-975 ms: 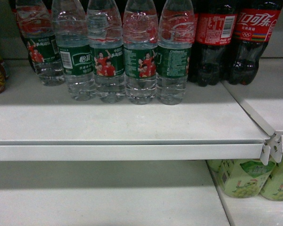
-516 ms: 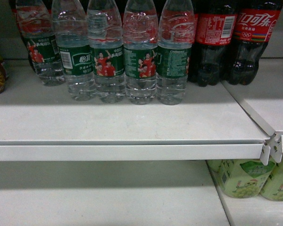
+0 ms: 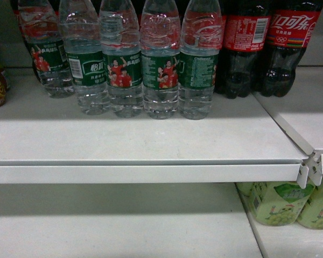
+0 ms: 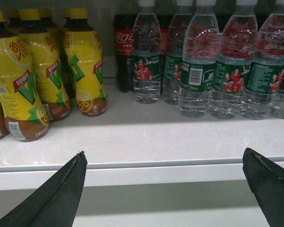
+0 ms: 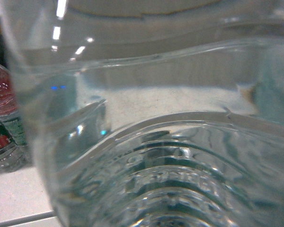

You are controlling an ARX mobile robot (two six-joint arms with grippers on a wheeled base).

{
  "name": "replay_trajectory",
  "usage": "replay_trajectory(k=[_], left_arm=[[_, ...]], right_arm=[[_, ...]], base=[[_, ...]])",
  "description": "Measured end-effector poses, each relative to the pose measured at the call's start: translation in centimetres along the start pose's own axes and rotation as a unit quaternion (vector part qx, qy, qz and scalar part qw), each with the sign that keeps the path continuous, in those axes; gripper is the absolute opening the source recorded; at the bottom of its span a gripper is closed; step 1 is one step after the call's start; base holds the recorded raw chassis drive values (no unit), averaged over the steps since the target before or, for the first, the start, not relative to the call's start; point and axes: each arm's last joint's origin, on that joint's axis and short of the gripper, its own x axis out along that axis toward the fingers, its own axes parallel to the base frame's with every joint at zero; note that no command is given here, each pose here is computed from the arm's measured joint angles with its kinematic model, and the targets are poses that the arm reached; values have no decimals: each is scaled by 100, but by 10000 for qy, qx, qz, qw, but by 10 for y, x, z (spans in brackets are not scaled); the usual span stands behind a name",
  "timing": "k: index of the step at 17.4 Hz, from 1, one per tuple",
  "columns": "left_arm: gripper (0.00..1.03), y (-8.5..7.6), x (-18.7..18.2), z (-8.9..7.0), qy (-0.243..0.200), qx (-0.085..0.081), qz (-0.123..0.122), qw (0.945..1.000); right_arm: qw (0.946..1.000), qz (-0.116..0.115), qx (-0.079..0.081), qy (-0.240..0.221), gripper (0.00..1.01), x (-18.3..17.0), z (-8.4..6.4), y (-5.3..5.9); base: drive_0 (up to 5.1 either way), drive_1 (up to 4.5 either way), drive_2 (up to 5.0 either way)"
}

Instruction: Move water from second to third shelf

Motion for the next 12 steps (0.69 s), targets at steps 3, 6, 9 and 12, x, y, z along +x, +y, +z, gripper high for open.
replay_trajectory(k=[3, 6, 9, 12], left_arm=[[98, 0, 0, 0, 0, 0, 0, 10000], [98, 0, 0, 0, 0, 0, 0, 10000], [98, 0, 0, 0, 10, 0, 0, 10000], [98, 0, 0, 0, 8, 0, 15, 10000]], right_arm=[[10000, 2, 0, 2, 42, 0, 0, 0], [10000, 0, 0, 2, 42, 0, 0, 0], [10000, -1, 2, 17, 42, 0, 0, 0], [10000, -2, 14, 21, 42, 0, -1, 0]], base=[[0, 0, 0], [0, 0, 0], [0, 0, 0], [0, 0, 0]])
